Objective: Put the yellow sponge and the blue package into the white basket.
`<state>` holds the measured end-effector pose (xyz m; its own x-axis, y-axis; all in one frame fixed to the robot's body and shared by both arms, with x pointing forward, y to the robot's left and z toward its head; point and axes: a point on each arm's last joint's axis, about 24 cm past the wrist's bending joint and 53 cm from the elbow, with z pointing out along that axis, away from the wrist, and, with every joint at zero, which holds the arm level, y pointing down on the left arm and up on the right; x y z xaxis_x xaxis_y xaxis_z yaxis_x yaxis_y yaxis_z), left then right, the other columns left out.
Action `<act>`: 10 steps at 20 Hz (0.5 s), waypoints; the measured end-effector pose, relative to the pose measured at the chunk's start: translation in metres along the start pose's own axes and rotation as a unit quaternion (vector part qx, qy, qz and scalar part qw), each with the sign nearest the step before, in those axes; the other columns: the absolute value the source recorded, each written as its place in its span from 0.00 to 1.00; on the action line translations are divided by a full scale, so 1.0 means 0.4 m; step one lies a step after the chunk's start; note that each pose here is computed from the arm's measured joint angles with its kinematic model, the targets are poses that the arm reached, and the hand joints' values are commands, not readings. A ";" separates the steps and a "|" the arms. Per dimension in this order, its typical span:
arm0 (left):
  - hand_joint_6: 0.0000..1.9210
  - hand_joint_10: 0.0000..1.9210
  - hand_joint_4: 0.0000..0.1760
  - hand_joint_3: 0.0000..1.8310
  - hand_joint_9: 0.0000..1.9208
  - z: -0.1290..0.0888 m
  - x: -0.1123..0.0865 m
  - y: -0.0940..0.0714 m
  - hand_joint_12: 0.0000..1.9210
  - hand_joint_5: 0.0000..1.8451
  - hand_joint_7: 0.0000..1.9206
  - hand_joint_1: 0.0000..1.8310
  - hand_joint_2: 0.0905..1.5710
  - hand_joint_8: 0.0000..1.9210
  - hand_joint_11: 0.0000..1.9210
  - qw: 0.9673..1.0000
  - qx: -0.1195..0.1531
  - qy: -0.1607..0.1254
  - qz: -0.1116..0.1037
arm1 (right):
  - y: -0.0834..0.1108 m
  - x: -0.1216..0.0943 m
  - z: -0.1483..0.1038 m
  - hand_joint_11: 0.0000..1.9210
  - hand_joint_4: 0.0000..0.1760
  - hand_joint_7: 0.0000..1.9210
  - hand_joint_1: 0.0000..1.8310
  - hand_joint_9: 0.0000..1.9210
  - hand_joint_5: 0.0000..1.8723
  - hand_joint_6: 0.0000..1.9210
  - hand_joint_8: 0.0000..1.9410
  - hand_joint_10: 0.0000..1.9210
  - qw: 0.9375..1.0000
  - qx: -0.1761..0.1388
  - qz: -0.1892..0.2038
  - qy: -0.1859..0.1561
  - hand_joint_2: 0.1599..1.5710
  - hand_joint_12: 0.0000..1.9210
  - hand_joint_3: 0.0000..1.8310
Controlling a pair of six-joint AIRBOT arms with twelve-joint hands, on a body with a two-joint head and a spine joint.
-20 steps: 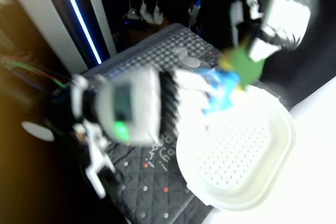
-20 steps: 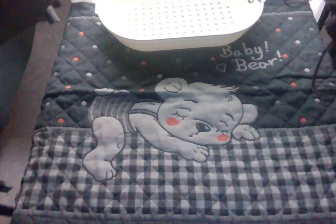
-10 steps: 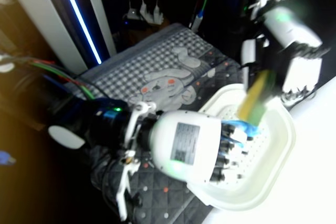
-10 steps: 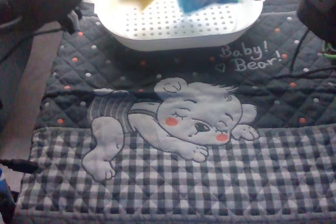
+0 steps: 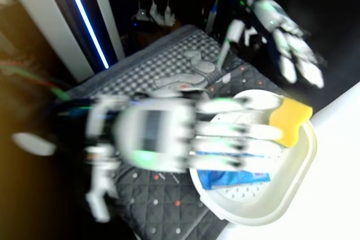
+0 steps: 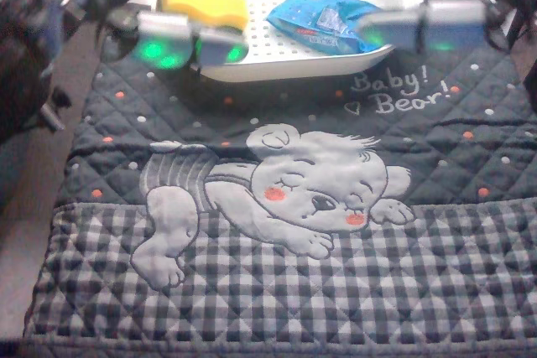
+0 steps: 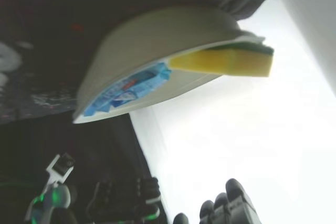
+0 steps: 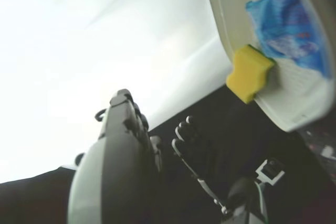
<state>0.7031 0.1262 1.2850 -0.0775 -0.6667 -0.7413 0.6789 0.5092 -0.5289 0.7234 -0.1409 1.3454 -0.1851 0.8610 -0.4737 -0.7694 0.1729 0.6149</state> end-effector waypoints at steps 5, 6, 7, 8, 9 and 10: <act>0.00 0.01 0.80 0.00 0.02 -0.189 -0.009 -0.038 0.04 0.00 0.01 0.41 0.50 0.00 0.05 1.000 0.019 -0.009 -0.022 | 0.025 0.015 -0.224 0.00 1.00 0.02 0.42 0.00 0.02 0.00 0.00 0.00 0.999 -0.005 0.043 -0.014 0.61 0.00 0.00; 0.00 0.00 0.81 0.00 0.05 -0.217 -0.018 -0.051 0.11 0.02 0.02 0.36 0.49 0.01 0.06 0.999 0.025 -0.016 -0.023 | 0.031 0.017 -0.259 0.00 1.00 0.02 0.44 0.00 0.01 0.00 0.00 0.00 0.999 -0.003 0.050 -0.017 0.57 0.00 0.00; 0.00 0.00 0.78 0.00 0.03 -0.246 -0.020 -0.058 0.21 0.00 0.01 0.32 0.54 0.00 0.01 0.999 0.025 -0.020 -0.029 | 0.042 0.014 -0.295 0.00 1.00 0.02 0.47 0.00 0.00 0.00 0.00 0.00 0.998 -0.003 0.058 -0.023 0.52 0.00 0.00; 0.00 0.00 0.59 0.00 0.03 -0.276 -0.016 -0.057 0.29 0.00 0.00 0.29 0.60 0.00 0.00 0.999 0.021 -0.024 -0.035 | 0.049 0.008 -0.327 0.00 1.00 0.02 0.46 0.00 0.00 0.00 0.00 0.00 0.998 -0.002 0.059 -0.026 0.50 0.00 0.00; 0.00 0.00 0.70 0.00 0.02 -0.301 0.000 -0.047 0.29 0.00 0.00 0.27 0.58 0.00 0.00 0.999 0.008 -0.019 -0.043 | 0.042 0.005 -0.359 0.00 1.00 0.01 0.46 0.00 0.00 0.00 0.00 0.00 0.997 0.010 0.063 -0.033 0.52 0.00 0.00; 0.00 0.00 0.53 0.00 0.00 -0.315 0.013 -0.039 0.17 0.00 0.00 0.27 0.62 0.00 0.00 0.999 -0.002 -0.013 -0.050 | 0.032 0.004 -0.382 0.00 1.00 0.00 0.46 0.00 0.01 0.00 0.00 0.00 0.997 0.022 0.066 -0.041 0.53 0.00 0.00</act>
<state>0.6003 0.1834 1.2374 -0.1252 -0.7277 -0.6744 0.6652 0.4427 -0.6012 0.6200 -0.2103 1.2563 -0.2314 0.9132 -0.3355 -0.7135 0.0752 0.6967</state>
